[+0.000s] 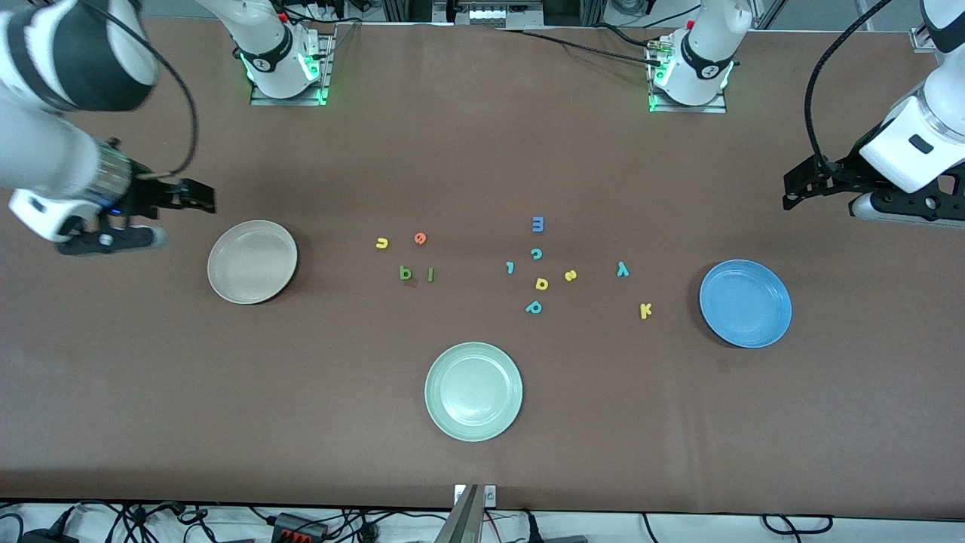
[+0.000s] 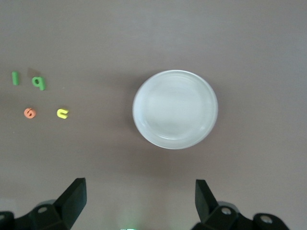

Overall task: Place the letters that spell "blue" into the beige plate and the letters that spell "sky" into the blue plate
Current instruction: 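Grasp yellow letters with the right gripper and the left gripper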

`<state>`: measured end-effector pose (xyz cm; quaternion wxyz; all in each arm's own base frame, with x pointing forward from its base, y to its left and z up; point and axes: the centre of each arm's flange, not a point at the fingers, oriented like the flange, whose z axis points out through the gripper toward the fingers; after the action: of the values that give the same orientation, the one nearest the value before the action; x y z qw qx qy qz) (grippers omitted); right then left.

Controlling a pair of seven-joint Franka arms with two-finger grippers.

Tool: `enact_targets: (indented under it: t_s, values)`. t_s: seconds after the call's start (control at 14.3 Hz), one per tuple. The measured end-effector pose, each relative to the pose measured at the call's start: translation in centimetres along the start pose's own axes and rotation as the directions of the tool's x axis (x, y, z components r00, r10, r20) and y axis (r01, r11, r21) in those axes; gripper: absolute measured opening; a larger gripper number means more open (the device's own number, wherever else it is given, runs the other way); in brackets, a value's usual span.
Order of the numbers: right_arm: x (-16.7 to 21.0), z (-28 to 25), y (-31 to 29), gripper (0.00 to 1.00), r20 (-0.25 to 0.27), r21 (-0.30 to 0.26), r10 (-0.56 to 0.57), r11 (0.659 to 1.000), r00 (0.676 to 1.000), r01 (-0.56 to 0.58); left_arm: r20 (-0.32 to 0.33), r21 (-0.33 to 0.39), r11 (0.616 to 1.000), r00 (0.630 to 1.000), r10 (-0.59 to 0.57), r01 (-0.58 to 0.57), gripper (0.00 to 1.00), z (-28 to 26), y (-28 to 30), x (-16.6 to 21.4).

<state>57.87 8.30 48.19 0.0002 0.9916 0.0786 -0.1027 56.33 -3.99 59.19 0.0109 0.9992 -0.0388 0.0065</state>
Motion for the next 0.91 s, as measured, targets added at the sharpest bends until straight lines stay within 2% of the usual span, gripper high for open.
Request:
enact_targets:
  t_s: [0.28, 0.42, 0.63, 0.91]
  values:
    - [1.7, 4.5, -5.0, 1.00, 0.014, -0.001, -0.071, 0.997, 0.997, 0.071, 0.004, 0.000, 1.000, 1.000, 0.003, -0.003, 1.00, 0.2, 0.2, 0.1]
    - [1.7, 7.0, -6.9, 1.00, 0.023, 0.009, -0.098, 0.995, 0.995, 0.097, 0.027, -0.001, 1.000, 0.999, 0.018, -0.018, 1.00, 1.5, 1.0, 0.6]
    - [1.5, 10.8, -10.1, 1.00, 0.076, 0.003, -0.146, 0.989, 0.986, 0.146, 0.085, -0.005, 0.999, 0.995, 0.053, -0.053, 1.00, 6.1, 3.0, 2.5]
    - [2.6, 15.6, -13.8, 1.00, 0.097, -0.008, -0.248, 0.968, 0.964, 0.250, 0.135, -0.013, 0.996, 0.987, 0.090, -0.089, 1.00, 15.5, 5.6, 6.0]
